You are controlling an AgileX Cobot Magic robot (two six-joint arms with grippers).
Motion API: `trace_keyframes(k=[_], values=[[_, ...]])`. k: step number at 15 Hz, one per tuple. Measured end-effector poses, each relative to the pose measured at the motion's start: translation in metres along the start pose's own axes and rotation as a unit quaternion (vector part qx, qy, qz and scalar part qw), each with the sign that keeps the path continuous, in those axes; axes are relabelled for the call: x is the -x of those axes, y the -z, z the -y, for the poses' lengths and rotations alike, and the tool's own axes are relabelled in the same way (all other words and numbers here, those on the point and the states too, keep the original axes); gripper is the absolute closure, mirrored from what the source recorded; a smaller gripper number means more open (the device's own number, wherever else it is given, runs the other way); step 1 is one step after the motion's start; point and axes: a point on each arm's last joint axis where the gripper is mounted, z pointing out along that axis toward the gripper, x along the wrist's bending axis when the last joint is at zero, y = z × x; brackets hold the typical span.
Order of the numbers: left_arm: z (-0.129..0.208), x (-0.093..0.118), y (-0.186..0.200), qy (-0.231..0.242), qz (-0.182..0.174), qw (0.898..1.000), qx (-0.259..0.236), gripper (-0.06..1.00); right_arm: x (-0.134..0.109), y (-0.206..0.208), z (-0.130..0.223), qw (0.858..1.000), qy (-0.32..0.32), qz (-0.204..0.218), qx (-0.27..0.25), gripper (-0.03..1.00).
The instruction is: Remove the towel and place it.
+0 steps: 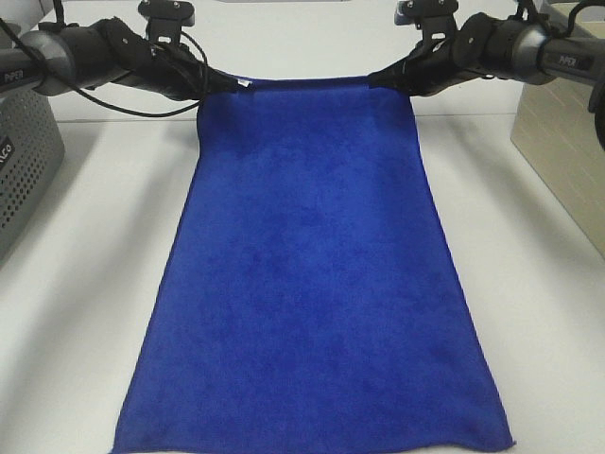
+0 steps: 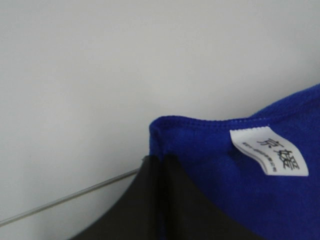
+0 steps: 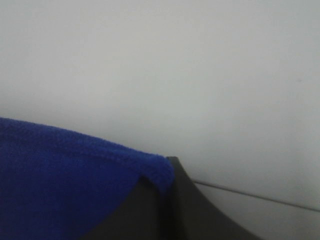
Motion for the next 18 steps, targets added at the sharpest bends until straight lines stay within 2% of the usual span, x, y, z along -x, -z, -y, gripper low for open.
trace_keyframes(k=[3, 9, 11, 13, 15, 16, 18], values=[[0.002, -0.001, -0.003, 0.001, -0.011, 1.000, 0.017, 0.94, 0.000, -0.013, 0.016, 1.000, -0.002, 0.001, -0.010, 0.95], [0.019, -0.003, -0.014, 0.003, -0.014, 1.000, 0.004, 0.94, 0.000, -0.016, 0.020, 1.000, -0.004, 0.003, -0.008, 0.94], [0.020, -0.004, -0.015, 0.003, -0.016, 1.000, 0.006, 0.94, 0.000, -0.019, 0.025, 1.000, -0.005, 0.002, -0.013, 0.87], [0.022, -0.004, -0.016, 0.001, -0.017, 1.000, 0.006, 0.92, 0.000, -0.020, 0.025, 1.000, -0.006, 0.002, -0.014, 0.73], [0.023, -0.004, -0.016, -0.002, -0.018, 1.000, 0.005, 0.81, -0.002, -0.020, 0.027, 1.000, -0.014, -0.005, -0.027, 0.51], [0.023, -0.004, -0.016, -0.002, -0.018, 1.000, 0.005, 0.65, -0.004, -0.019, 0.033, 0.998, -0.014, -0.017, -0.056, 0.36], [0.023, -0.004, -0.016, -0.003, -0.018, 1.000, 0.005, 0.40, -0.006, -0.017, 0.038, 0.996, -0.014, -0.028, -0.087, 0.28]])
